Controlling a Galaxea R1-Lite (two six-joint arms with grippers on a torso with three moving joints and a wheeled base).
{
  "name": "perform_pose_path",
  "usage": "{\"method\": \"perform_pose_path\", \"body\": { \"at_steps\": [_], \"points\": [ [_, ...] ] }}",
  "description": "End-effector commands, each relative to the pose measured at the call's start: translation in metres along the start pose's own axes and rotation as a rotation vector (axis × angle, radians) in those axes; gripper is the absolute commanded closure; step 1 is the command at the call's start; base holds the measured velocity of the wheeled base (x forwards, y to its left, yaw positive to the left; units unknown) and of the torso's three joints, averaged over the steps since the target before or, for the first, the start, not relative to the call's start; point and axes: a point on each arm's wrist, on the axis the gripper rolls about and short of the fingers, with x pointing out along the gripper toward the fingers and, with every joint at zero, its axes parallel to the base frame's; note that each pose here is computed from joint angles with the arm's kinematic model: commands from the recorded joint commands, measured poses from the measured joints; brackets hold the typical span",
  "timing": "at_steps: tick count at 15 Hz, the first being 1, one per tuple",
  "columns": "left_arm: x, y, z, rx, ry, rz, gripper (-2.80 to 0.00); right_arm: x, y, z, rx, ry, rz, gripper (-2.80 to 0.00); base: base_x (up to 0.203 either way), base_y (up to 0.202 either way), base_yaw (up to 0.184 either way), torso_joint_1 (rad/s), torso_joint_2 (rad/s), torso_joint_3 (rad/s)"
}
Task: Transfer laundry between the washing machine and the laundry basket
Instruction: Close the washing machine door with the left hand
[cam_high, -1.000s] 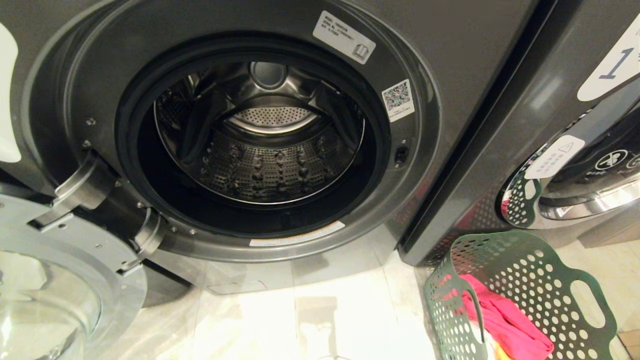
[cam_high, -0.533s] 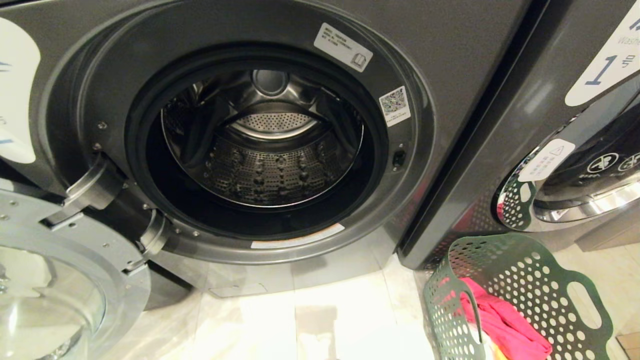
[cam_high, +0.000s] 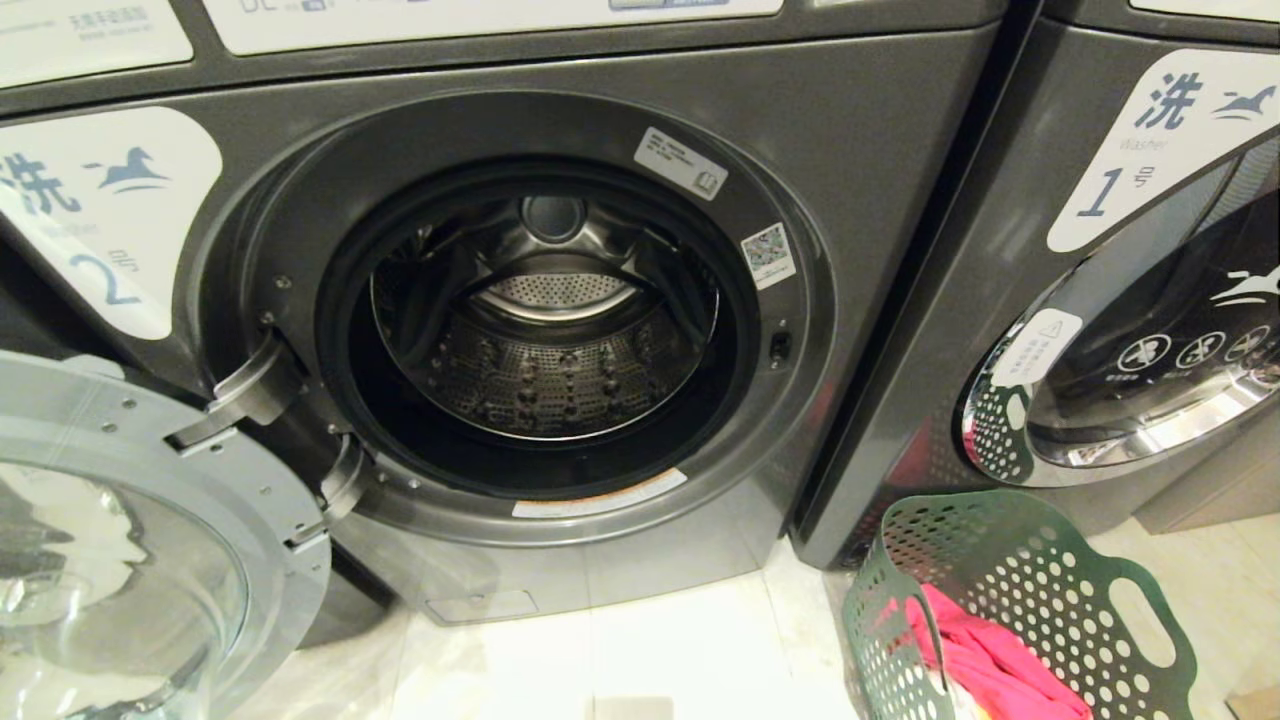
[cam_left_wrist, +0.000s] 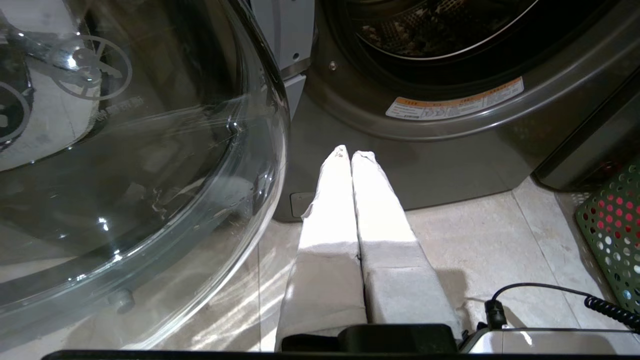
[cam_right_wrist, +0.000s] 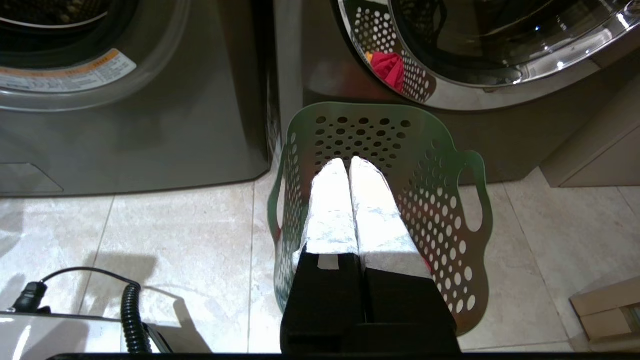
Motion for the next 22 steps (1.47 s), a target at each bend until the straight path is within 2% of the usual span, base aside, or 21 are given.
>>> {"method": "perform_pose_path", "body": {
  "at_steps": [1,11,20,22],
  "points": [
    [0.0000,0.0000,0.0000,0.000,-0.001,0.000,0.00,0.0001,0.0000,0.0002,0.000,0.001,-0.001,0.00,0.000,0.000,0.000,0.008,0.00,0.204],
    [-0.0001,0.0000,0.0000,0.000,-0.001,0.001,0.00,0.0001,-0.0001,0.0002,0.000,0.001,-0.002,0.00,0.000,0.000,0.000,0.004,0.00,0.196],
    [-0.0001,0.0000,-0.0001,0.000,-0.001,0.000,0.00,0.0001,-0.0001,0.0002,0.003,0.001,-0.002,0.00,0.000,0.000,0.000,0.002,0.00,0.011],
    [-0.0001,0.0000,0.0000,0.000,-0.001,0.000,0.00,0.0001,-0.0001,0.0002,0.003,0.001,-0.002,0.00,-0.123,0.000,0.001,0.010,0.01,0.002]
  ]
}}
